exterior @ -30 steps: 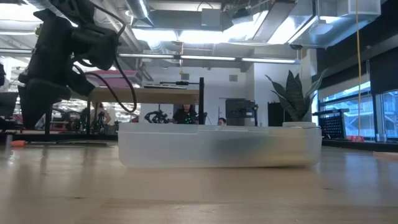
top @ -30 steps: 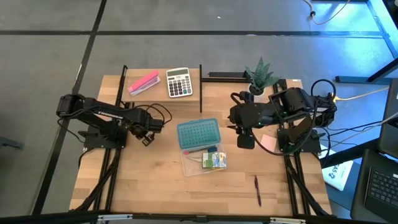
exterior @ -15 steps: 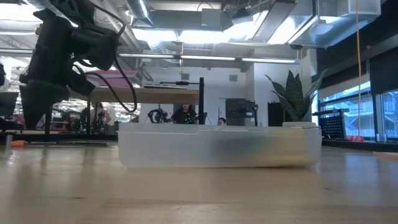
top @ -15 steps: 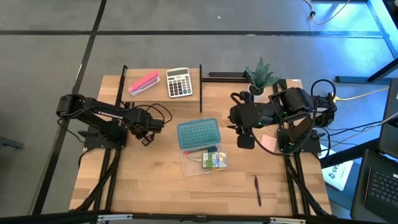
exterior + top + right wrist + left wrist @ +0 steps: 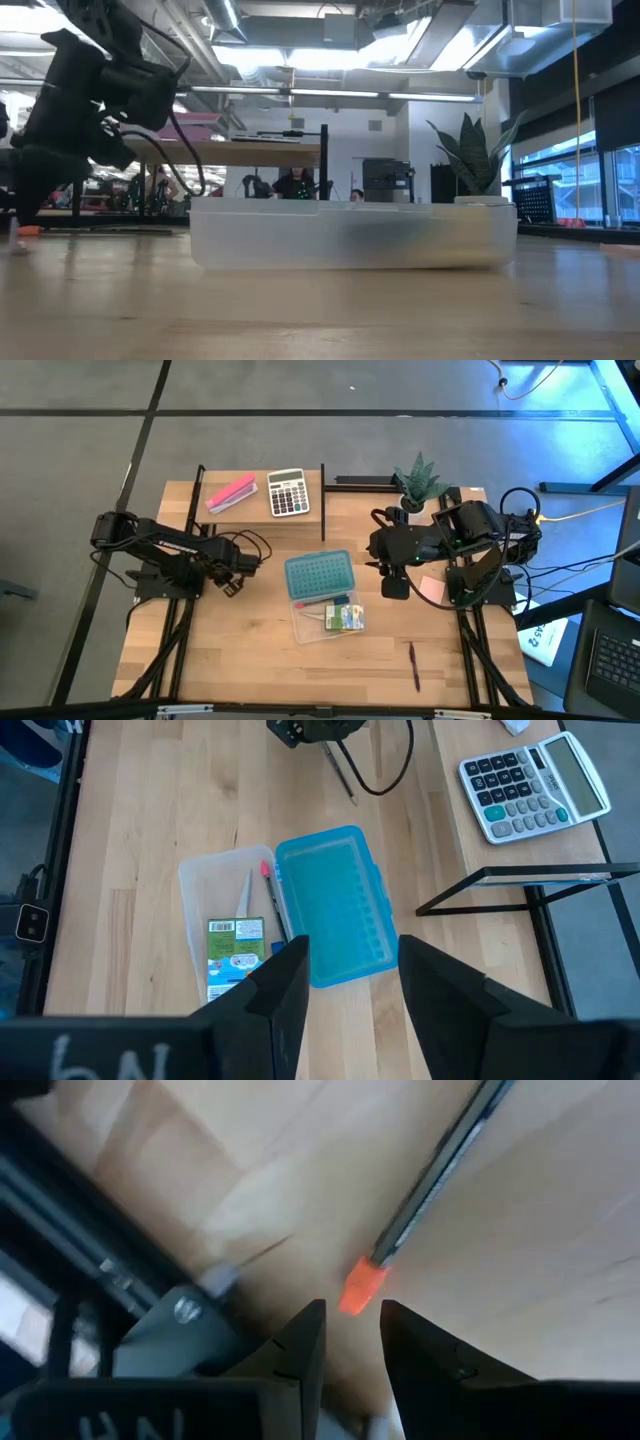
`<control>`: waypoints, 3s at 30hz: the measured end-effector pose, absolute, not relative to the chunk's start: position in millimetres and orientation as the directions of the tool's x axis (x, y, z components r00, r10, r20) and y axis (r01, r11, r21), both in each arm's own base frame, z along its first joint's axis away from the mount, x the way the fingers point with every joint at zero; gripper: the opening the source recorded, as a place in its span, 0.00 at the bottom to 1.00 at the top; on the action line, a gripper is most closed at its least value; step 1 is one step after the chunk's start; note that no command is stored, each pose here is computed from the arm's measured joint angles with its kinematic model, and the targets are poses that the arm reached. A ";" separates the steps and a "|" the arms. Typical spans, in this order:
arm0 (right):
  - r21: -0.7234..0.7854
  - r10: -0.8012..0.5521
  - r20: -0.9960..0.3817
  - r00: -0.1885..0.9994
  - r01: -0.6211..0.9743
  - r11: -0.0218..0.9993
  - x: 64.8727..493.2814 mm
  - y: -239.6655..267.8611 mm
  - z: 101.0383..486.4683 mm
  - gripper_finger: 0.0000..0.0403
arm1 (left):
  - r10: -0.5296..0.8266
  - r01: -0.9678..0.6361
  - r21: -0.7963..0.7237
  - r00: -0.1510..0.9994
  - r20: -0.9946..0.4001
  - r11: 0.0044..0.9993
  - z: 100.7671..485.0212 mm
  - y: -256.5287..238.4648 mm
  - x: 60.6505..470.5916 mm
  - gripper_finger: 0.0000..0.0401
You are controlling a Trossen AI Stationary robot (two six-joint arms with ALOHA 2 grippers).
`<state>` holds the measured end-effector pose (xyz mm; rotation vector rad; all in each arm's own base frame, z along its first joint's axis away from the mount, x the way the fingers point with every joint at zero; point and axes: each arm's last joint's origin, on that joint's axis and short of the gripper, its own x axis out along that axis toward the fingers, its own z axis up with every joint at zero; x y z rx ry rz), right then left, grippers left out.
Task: Pack school essentials
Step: Put the orange pencil into the blue supply box
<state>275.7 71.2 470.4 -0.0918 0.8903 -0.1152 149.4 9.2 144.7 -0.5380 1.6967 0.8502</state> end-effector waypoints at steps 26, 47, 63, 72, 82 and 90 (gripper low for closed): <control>-0.129 -0.139 -0.769 0.624 0.061 0.990 275.7 71.1 470.4 0.39 | 0.088 -0.724 0.256 -0.262 -0.961 0.641 129.8 9.4 142.9 0.23; -0.129 -0.139 -0.769 0.624 0.061 0.990 275.7 71.1 470.4 0.39 | 0.079 -0.709 0.245 -0.259 -0.963 0.662 129.0 9.1 143.0 0.04; -0.112 -0.116 -0.782 0.613 0.045 0.993 274.8 71.5 469.6 0.39 | -0.014 -0.714 0.188 -0.267 -0.964 0.674 139.5 4.4 149.0 0.04; -0.059 -0.048 -0.804 0.593 0.001 0.998 273.0 73.8 468.6 0.39 | 0.024 -0.672 0.131 -0.166 -0.986 0.729 179.7 -7.9 178.1 0.05; -0.036 -0.049 -0.811 0.583 0.034 0.999 261.4 70.7 472.9 0.39 | 0.027 -0.609 0.007 0.024 -0.999 0.793 235.1 -32.6 206.8 0.05; -0.028 -0.049 -0.808 0.587 0.045 0.999 259.8 70.2 474.1 0.39 | -0.019 -0.551 -0.162 0.256 -0.966 0.819 276.5 -60.4 225.1 0.05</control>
